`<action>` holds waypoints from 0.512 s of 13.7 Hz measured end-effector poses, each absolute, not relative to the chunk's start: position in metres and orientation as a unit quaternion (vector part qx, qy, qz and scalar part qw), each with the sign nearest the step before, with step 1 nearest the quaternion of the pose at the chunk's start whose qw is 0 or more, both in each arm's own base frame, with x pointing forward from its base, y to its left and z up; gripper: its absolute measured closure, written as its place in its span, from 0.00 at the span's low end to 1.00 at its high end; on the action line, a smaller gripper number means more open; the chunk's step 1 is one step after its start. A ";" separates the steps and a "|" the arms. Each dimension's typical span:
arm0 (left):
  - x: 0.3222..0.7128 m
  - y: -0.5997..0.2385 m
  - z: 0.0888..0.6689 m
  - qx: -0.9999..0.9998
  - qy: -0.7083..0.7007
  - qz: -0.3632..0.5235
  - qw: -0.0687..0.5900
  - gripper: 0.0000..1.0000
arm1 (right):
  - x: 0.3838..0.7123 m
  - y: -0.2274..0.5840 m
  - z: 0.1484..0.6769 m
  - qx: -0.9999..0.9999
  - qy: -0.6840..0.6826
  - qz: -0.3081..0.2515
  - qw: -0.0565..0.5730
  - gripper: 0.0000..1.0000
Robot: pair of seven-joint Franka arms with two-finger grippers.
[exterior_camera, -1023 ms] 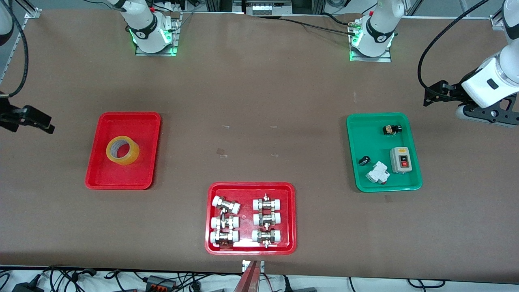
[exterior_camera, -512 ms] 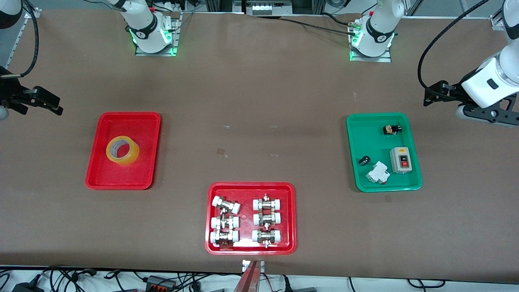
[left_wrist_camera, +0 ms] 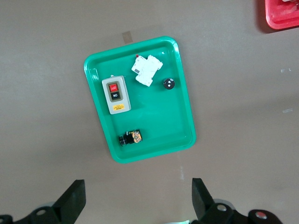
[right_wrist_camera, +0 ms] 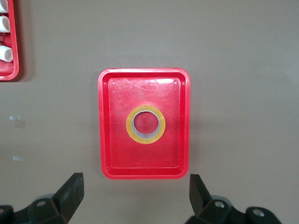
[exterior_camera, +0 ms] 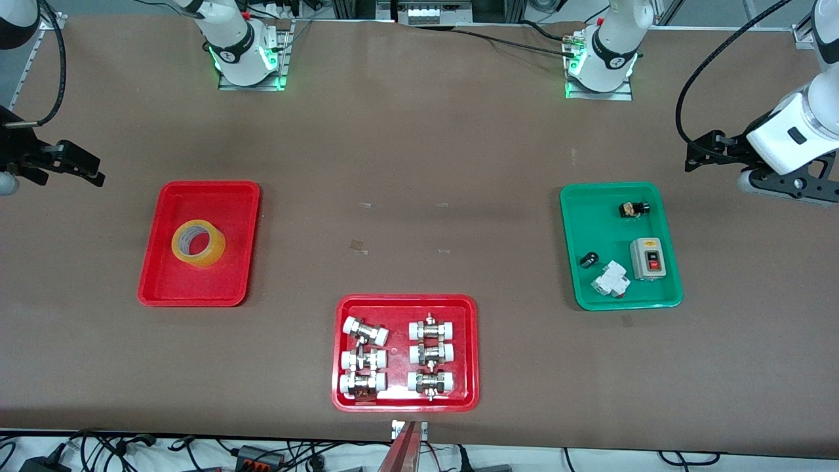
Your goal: Left arm passes tape to right arm into tray
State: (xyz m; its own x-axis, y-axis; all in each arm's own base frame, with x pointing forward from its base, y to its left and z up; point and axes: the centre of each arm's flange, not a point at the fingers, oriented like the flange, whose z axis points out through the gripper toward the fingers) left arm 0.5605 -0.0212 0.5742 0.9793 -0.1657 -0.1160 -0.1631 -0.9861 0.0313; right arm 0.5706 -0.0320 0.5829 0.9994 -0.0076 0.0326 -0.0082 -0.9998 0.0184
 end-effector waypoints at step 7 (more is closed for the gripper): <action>0.561 -0.021 0.576 0.995 -0.083 -0.057 0.011 0.00 | 0.570 -0.033 0.583 1.000 -0.005 0.017 0.009 0.00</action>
State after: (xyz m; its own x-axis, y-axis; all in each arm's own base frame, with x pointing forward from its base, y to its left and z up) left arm 0.5608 -0.0211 0.5761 0.9799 -0.1655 -0.1118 -0.1631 -0.9861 0.0308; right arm 0.5704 -0.0327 0.5832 0.9994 -0.0088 0.0331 -0.0094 -0.9998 0.0184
